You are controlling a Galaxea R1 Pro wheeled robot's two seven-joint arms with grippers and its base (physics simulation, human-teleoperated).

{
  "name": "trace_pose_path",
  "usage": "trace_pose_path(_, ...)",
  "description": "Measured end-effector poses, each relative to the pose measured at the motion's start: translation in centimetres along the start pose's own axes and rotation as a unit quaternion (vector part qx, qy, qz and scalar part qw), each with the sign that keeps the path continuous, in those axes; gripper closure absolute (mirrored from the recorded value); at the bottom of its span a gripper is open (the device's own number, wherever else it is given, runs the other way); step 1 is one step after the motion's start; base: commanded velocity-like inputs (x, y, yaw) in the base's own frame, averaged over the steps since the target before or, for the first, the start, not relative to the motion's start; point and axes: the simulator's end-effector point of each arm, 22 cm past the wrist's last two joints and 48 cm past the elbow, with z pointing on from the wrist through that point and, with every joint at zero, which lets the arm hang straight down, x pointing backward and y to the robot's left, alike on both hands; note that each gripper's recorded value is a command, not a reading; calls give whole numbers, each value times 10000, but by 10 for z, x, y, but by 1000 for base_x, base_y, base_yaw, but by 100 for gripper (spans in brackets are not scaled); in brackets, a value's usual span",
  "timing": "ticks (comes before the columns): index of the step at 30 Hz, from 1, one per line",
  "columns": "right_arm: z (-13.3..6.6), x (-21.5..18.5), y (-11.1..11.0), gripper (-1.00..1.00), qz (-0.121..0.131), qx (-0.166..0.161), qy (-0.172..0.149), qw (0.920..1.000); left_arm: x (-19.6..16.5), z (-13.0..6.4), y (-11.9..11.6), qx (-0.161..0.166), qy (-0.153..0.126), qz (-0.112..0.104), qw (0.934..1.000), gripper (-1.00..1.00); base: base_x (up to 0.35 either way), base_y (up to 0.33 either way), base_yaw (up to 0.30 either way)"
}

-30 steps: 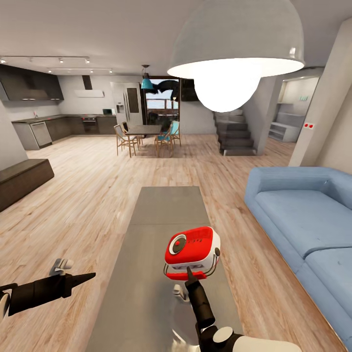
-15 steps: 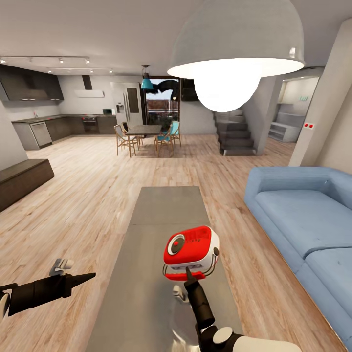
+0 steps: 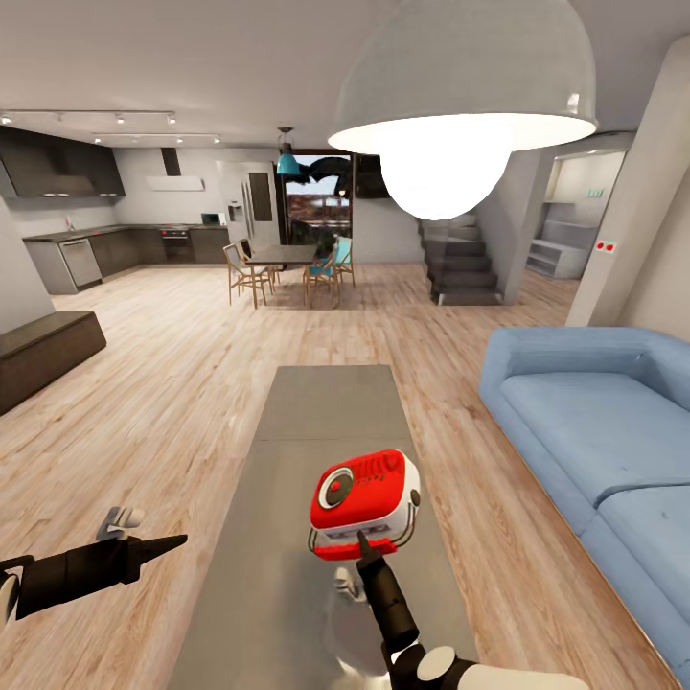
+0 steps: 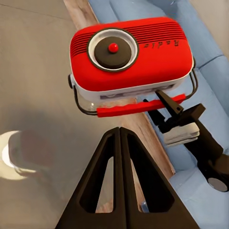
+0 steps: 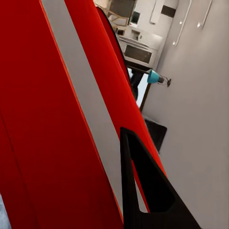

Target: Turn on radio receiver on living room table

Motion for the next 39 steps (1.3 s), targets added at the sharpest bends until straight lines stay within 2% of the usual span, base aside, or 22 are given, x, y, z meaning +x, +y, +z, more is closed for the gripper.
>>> trace_pose_path(3,-2,-6,0,100,106,14,-115,9999,0,0,0,1,0,-2,10000,100,0,0,0)
trace_pose_path(7,-2,-2,0,100,121,27,-34,9999,0,0,-1,13,-8,-4,10000,100,0,0,0)
trace_pose_path(9,-2,3,0,100,-55,39,71,10000,-3,1,-2,29,-32,14,10000,100,0,0,0)
trace_pose_path(10,-2,9,-1,100,-287,49,219,9993,-6,2,-3,39,-54,29,10000,100,0,0,0)
trace_pose_path(12,-3,20,0,100,-460,3,465,9979,-13,2,-5,65,-111,75,9999,100,0,0,0)
trace_pose_path(15,-3,21,1,100,-645,-16,496,9967,-24,3,-7,97,-191,142,9997,100,0,0,0)
trace_pose_path(20,-9,20,8,100,-642,-118,531,9965,-48,3,-12,132,-370,290,9988,100,0,0,0)
trace_pose_path(26,-25,9,23,100,-582,-285,460,9968,-61,3,-15,162,-469,368,9981,100,0,0,0)
trace_pose_path(31,-29,6,26,100,-577,-323,444,9968,-68,3,-18,199,-528,407,9976,100,0,0,0)
trace_pose_path(34,-30,6,28,100,-564,-366,435,9968,-77,2,-27,371,-653,399,9964,100,0,0,0)
trace_pose_path(37,-31,7,40,100,-523,-636,468,9955,-86,0,-36,567,-791,388,9945,100,0,0,0)
trace_pose_path(39,-32,7,43,100,-544,-689,450,9951,-89,-1,-39,612,-833,394,9939,100,0,0,0)
